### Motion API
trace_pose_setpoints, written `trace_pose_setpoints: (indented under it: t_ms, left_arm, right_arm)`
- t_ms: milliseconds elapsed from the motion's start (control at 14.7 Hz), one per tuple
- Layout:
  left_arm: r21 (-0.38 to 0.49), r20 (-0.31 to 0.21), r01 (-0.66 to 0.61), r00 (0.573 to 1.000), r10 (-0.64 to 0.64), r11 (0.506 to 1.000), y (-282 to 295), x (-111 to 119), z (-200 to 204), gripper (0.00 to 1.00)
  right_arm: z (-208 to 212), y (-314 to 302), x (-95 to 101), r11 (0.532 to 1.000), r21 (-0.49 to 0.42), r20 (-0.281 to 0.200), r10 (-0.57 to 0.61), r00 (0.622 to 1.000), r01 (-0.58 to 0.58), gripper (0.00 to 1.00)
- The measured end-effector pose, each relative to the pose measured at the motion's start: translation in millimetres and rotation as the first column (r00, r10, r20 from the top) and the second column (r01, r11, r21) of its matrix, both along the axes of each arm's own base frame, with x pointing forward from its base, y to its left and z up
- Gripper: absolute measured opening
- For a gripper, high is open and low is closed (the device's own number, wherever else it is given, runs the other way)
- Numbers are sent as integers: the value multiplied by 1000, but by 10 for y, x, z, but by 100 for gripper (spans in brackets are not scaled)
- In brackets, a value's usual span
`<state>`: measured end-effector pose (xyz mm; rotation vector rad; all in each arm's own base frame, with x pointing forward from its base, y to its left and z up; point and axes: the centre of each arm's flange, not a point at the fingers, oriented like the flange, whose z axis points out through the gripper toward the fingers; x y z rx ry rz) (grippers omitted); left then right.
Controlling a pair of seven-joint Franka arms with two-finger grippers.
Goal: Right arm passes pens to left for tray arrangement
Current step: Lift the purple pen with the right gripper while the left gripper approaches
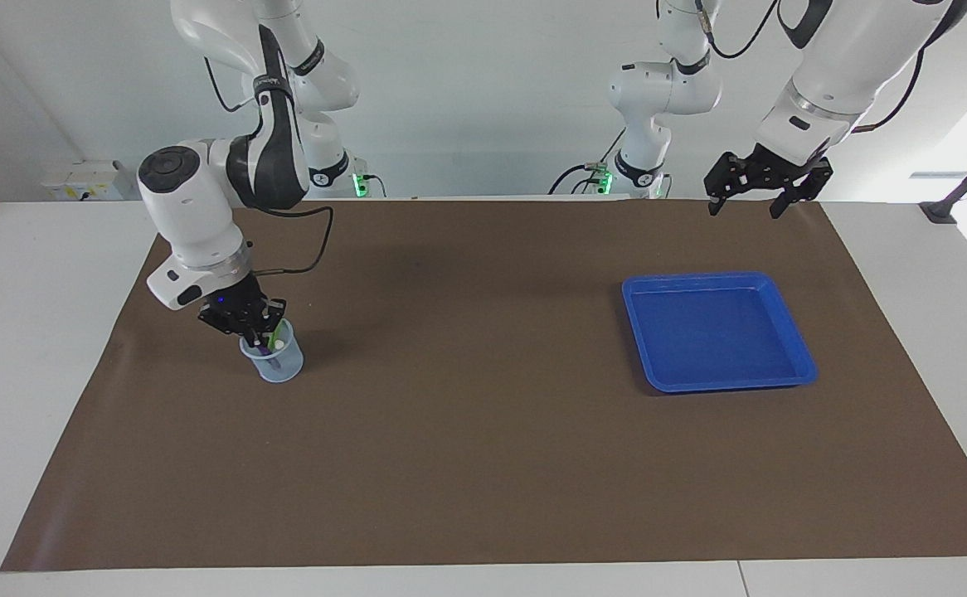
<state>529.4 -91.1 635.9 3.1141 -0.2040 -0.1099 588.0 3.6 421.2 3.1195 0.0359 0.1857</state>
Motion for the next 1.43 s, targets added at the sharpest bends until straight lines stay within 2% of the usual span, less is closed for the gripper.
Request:
trace_pose_setpoints:
  t_ms: [272,544,748,952,1156,1292,1428]
  left_arm:
    - [-1,4,-1,1000,1,1000,13,-30,42,100]
    - [-2,15,-6,1000,6,1000,38,-64,106,100]
    - [-4,14,-18,1000,18,1000,84,-57,100,100]
    - [-53,0,-58,998,58,997,30,-66,99,100]
    - [-134,-44,-188,982,184,973,-82,-86,101,100]
    - [-184,-110,-330,943,314,926,-174,-113,77,100]
    - [-217,-202,-502,862,465,837,-306,-146,73,100]
  right_arm:
    - [511,-1,-74,1000,6,27,-4,1000,4,17]
    - [1266,71,-330,991,127,10,-40,999,38,17]
    - [1591,172,-392,967,248,1,-65,998,62,17]
    - [1762,360,-362,886,432,-39,-170,985,170,17]
    - [1863,809,-333,786,557,-97,-260,961,269,17]
    - [1923,1181,-334,706,625,-147,-311,939,332,17]
    - [1973,1494,-358,631,673,-203,-344,917,386,17]
